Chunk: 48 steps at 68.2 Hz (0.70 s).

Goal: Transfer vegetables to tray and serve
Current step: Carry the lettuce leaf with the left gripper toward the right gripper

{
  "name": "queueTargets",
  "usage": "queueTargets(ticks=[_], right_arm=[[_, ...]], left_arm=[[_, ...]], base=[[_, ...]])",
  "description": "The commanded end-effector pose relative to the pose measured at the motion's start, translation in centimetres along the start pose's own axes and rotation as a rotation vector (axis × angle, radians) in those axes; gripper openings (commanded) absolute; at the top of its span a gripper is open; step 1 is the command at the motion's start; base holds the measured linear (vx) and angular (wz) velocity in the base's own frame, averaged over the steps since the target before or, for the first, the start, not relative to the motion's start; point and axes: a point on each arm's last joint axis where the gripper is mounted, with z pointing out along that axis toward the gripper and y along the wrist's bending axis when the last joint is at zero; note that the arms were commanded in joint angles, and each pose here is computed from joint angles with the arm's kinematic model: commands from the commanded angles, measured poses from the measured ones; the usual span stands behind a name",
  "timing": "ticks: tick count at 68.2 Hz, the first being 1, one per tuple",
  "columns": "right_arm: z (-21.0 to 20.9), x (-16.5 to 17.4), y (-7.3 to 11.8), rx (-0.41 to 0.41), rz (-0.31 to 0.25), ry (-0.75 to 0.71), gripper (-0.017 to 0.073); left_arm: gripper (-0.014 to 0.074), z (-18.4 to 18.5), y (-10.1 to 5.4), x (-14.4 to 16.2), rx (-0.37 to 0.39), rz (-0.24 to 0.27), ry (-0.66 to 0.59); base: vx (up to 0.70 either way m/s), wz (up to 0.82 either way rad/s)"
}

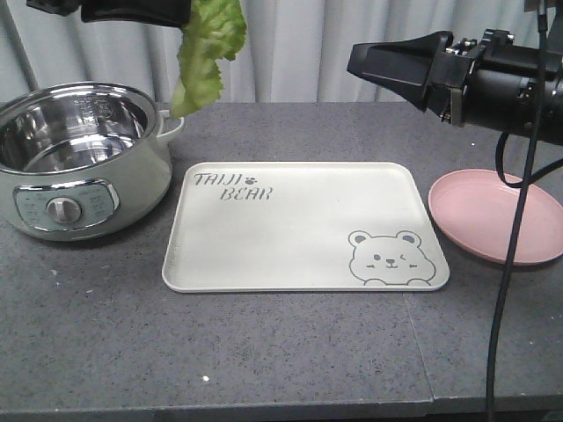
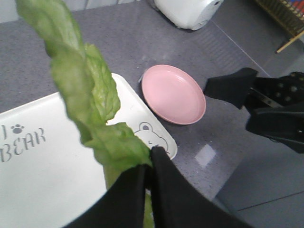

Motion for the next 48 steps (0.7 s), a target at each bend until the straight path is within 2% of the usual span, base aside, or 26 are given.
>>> queueTargets(ticks=[1,20,29,48], right_arm=[[-0.4,-2.7,1.8,-0.095,0.008,-0.136,0.0559],[0.0,-3.9,2.0,-0.123,-0.008,-0.148,0.0559],[0.0,-3.9,2.0,-0.126,-0.007,-0.147,0.0559],[0.0,-3.9,2.2,-0.147,-0.006,-0.141,0.0559]], left_arm=[[-0.0007,-1.6,-3.2,-0.4,0.087,0.045,-0.087],[-0.0007,-0.4,-5.7,0.3,0.166,0.090,-0.046],[-0.0006,-0.2,-6.9,0.5,0.235,0.098,-0.043],[-0.0006,-0.2,-8.1,0.5,0.320,0.102,-0.058]], base=[[0.00,0.00],[0.00,0.00],[0.00,0.00],[0.00,0.00]])
